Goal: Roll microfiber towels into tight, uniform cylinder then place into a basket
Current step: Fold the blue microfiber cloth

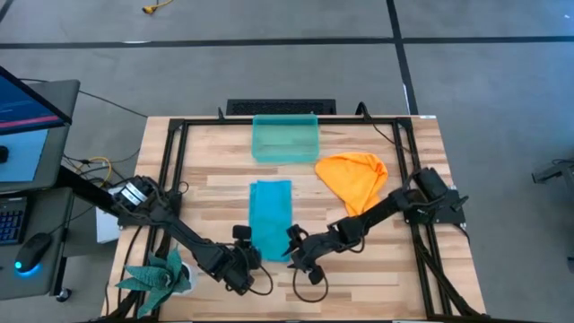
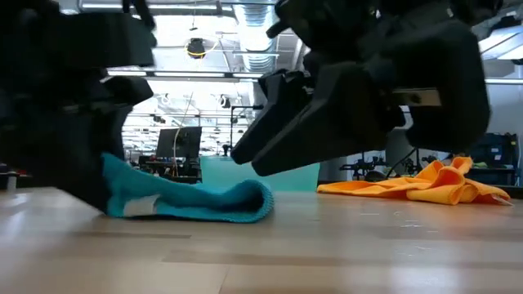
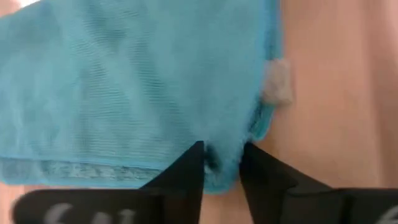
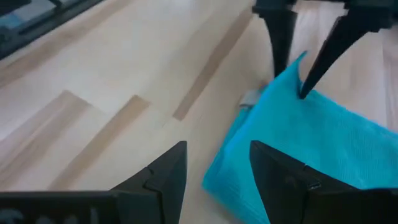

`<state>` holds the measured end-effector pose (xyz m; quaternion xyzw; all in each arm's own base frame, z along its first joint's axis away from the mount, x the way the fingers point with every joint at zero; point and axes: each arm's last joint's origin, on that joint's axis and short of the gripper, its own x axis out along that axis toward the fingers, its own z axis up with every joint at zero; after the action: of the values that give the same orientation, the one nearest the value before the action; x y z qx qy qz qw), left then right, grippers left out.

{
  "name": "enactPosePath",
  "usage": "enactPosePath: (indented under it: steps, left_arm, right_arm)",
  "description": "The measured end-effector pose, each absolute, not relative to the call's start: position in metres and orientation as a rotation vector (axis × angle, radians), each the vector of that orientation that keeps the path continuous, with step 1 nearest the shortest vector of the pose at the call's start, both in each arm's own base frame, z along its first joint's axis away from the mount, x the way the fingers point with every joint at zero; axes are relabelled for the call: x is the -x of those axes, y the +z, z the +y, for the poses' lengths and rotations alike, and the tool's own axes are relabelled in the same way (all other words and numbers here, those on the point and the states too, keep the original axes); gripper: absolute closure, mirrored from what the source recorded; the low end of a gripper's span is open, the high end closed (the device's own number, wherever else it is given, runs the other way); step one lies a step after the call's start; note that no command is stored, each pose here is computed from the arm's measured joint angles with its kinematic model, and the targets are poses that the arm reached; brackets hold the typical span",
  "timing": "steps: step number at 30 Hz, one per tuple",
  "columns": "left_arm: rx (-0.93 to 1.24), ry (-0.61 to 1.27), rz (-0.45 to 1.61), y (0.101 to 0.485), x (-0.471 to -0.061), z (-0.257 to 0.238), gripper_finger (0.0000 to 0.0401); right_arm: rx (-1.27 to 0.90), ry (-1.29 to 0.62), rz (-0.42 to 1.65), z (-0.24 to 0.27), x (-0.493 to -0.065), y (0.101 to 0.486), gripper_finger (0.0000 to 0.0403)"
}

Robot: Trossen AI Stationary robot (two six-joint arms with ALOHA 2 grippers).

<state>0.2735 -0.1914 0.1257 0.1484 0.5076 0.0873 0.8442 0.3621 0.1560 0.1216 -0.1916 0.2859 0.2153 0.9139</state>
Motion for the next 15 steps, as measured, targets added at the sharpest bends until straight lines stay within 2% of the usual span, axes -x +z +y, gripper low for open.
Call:
enactPosePath:
  steps: [6, 15]
  left_arm:
    - [-0.225, 0.256, 1.048, 0.126, -0.276, -0.188, 0.0392]
    - [-0.082, 0.349, 1.046, 0.126, -0.285, -0.174, 0.0388]
  right_arm:
    - [0.395, 0.452, 0.625, 0.153, -0.361, 0.119, 0.0204]
    - [0.459, 0.464, 0.679, 0.149, -0.358, 0.114, 0.0204]
